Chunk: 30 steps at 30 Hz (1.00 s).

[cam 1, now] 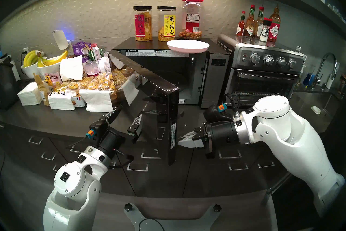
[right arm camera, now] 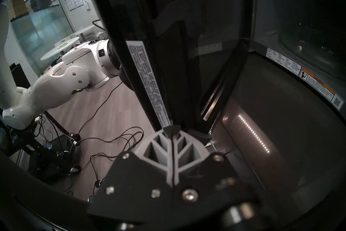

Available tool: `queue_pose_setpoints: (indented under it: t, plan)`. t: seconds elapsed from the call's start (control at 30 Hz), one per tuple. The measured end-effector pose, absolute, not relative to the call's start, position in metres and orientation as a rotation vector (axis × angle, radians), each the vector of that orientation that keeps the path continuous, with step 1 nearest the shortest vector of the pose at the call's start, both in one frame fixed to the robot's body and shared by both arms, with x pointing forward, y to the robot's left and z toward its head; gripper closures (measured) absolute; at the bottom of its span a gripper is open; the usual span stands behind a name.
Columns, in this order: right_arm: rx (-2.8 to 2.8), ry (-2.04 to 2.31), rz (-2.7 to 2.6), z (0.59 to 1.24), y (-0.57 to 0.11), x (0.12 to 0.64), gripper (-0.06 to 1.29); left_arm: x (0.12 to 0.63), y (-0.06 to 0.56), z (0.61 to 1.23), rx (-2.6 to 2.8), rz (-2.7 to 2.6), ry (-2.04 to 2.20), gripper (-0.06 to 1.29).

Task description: Open the microwave, put the plate inside, and close the door

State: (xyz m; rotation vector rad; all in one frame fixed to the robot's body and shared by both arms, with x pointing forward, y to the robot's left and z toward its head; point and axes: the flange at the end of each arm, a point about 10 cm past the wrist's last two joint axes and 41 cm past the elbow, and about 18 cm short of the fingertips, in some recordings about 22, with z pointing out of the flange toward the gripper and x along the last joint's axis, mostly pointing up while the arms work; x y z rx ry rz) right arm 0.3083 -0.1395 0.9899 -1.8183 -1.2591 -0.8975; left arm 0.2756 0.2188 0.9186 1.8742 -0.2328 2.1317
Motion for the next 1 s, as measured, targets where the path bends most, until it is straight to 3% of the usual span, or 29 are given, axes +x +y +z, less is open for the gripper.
queue_pose_setpoints:
  t: [1.0]
  plan:
    - [-1.819,-1.258,-0.875,0.9811,-0.1326,0.3088,1.25,0.2756,0.2183,0.9187,1.872,2.13,-0.235,-0.04]
